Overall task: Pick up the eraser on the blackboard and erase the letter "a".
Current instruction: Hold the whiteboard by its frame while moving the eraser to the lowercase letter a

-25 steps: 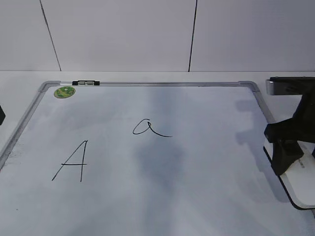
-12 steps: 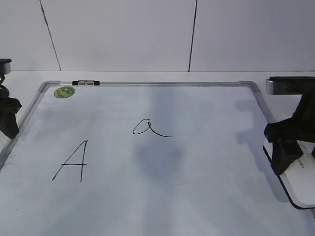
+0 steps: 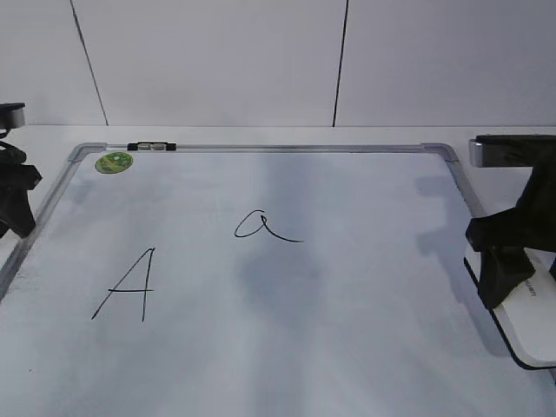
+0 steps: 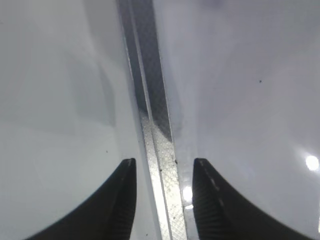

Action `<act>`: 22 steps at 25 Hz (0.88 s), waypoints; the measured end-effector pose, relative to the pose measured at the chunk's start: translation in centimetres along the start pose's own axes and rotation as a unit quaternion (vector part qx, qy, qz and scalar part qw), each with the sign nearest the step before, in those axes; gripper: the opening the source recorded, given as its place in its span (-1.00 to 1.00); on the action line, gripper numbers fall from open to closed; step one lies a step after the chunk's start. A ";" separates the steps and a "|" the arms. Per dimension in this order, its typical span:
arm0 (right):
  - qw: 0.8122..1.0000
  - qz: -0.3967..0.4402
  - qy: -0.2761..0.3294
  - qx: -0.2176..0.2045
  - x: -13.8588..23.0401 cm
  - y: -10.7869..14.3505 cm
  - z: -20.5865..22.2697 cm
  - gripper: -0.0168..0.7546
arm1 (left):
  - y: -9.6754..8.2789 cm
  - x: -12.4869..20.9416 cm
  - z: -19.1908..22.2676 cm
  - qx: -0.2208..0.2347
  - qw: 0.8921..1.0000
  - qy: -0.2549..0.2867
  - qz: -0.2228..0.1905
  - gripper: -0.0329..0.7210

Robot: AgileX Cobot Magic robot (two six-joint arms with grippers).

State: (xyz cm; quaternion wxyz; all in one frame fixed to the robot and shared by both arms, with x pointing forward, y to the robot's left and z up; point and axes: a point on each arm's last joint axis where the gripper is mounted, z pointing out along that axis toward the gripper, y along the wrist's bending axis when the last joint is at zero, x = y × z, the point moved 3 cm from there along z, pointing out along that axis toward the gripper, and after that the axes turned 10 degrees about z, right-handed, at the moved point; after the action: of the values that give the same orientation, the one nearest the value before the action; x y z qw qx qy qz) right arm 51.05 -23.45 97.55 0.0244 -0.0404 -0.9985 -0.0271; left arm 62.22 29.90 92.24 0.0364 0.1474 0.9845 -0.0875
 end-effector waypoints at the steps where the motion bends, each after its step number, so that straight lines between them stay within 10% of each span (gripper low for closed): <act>1: 1.000 0.000 0.000 0.000 0.0 0.0 0.0 0.50 | 0.0 0.0 0.3 0.004 1.000 0.004 0.000 -0.17; 22: 1.000 0.000 0.000 -0.001 0.0 0.0 0.0 0.50 | 1.8 0.0 1.2 0.069 0.997 -0.013 -0.024 -0.20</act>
State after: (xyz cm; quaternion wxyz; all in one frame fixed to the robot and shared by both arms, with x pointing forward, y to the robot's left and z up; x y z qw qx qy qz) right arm 51.05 -23.43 97.55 0.0247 -0.0408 -0.9985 -0.0281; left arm 62.77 31.40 90.77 0.0372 0.1252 0.9787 -0.1582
